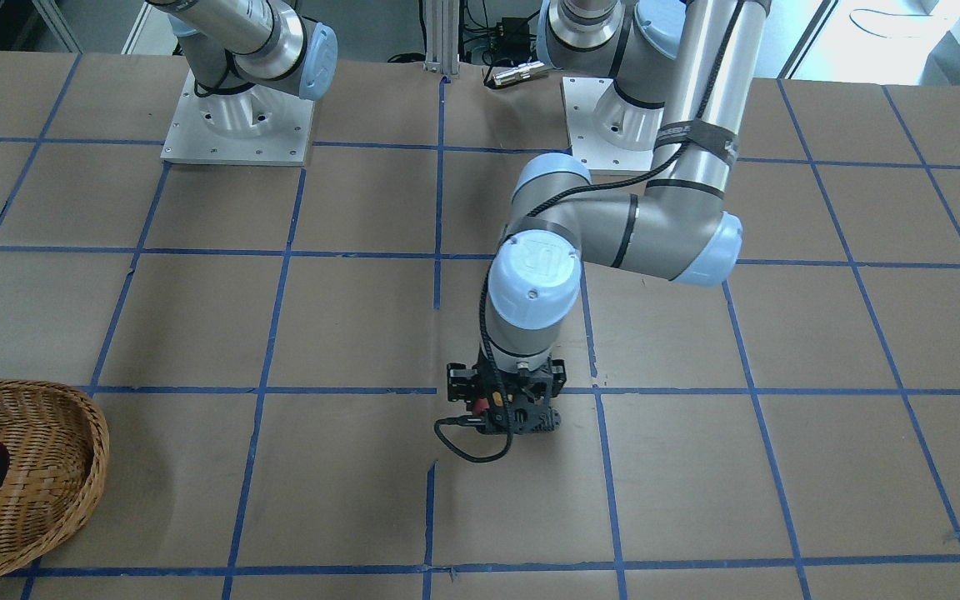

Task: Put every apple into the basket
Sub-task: 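Set the red apple at the table center with the left gripper while the right withdraws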

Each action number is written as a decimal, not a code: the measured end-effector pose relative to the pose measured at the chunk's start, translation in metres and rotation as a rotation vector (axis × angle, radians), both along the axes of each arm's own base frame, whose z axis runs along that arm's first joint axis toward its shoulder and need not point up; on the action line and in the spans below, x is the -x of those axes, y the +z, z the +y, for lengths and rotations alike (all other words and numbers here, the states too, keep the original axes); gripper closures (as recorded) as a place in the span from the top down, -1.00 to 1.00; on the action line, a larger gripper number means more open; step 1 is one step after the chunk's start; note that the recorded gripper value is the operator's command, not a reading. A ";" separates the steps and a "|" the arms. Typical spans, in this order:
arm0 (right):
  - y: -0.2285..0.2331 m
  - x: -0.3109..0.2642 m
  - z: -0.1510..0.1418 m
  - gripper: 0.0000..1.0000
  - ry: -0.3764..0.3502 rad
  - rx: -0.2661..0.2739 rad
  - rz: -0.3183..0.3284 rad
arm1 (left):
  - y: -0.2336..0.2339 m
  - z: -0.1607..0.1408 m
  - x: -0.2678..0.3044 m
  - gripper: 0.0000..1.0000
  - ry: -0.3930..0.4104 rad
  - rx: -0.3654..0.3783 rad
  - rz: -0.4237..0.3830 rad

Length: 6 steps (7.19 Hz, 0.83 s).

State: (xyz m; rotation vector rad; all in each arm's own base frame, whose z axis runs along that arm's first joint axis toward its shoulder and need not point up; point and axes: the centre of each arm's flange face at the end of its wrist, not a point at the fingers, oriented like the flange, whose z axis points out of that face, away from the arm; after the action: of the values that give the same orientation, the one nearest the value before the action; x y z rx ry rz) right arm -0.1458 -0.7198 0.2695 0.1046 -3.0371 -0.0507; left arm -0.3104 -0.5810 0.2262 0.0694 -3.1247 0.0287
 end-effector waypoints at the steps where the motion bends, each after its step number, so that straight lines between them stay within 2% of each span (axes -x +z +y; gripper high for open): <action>1: -0.015 0.010 -0.004 -1.00 0.010 0.011 0.008 | -0.018 0.023 0.023 0.00 -0.003 0.000 0.002; 2: -0.024 0.019 -0.003 -1.00 0.014 0.010 0.010 | -0.034 0.043 0.031 0.40 -0.002 0.016 0.012; 3: -0.028 0.027 -0.001 -0.51 0.016 0.005 0.010 | -0.045 0.057 0.031 0.87 0.003 0.028 0.019; 4: -0.032 0.032 0.002 0.74 0.011 -0.004 0.008 | -0.048 0.065 0.029 1.00 0.017 0.033 0.025; 5: -0.036 0.035 0.005 1.00 0.003 -0.013 0.005 | -0.045 0.064 0.028 1.00 0.039 0.032 0.054; 6: -0.037 0.038 0.008 1.00 -0.007 -0.019 0.005 | -0.037 0.057 0.023 1.00 0.068 0.019 0.101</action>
State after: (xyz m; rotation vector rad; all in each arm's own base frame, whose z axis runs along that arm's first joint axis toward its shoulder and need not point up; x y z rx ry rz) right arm -0.1836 -0.7120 0.2322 0.0946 -3.0330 -0.0808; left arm -0.3334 -0.5235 0.1890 0.1717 -3.0199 0.0536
